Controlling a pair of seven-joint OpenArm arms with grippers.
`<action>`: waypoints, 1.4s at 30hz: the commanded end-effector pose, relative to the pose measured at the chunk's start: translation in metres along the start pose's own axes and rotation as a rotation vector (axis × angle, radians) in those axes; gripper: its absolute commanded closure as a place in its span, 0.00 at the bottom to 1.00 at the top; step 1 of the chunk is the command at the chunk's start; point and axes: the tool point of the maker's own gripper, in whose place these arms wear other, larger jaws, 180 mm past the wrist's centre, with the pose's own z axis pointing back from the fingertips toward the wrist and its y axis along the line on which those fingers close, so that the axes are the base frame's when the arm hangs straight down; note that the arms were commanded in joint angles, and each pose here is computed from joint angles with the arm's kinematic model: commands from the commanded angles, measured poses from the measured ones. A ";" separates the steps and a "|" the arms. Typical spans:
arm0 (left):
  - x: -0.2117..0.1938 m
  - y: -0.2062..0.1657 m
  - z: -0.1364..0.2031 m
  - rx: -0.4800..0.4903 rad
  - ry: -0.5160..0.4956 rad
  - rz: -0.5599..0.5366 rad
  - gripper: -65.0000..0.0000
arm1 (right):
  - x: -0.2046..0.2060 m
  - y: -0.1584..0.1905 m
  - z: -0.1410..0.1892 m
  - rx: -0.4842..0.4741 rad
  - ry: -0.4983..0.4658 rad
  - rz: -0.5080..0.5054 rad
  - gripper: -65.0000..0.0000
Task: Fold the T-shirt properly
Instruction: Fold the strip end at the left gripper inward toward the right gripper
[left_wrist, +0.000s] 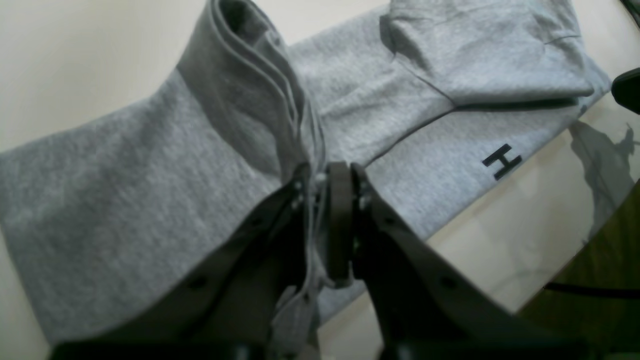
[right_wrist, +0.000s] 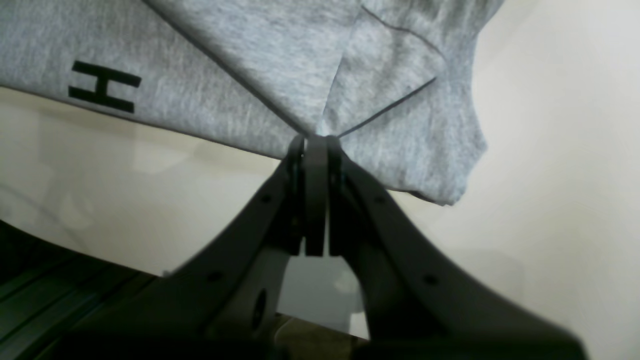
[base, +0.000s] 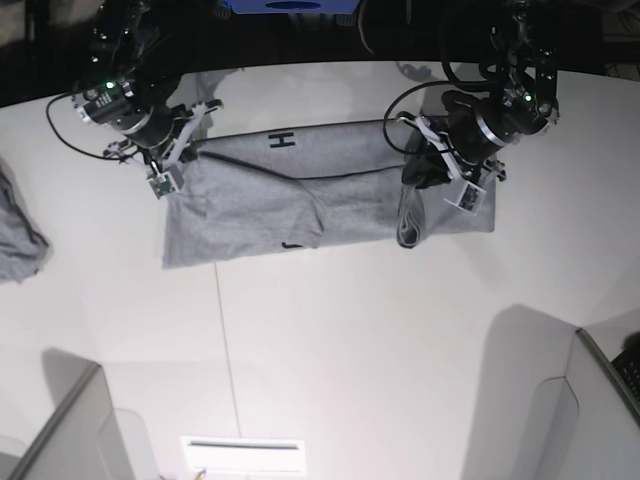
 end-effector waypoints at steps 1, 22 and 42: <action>0.012 -0.003 0.002 -0.016 -0.042 -0.009 1.00 | 0.009 -0.002 0.004 -0.005 -0.037 0.006 1.00; 0.017 -0.002 0.000 -0.014 -0.053 -0.010 1.00 | 0.010 -0.001 0.003 -0.004 -0.037 0.007 1.00; 0.017 -0.002 0.000 -0.015 -0.054 -0.009 1.00 | 0.010 -0.001 0.003 -0.004 -0.037 0.007 1.00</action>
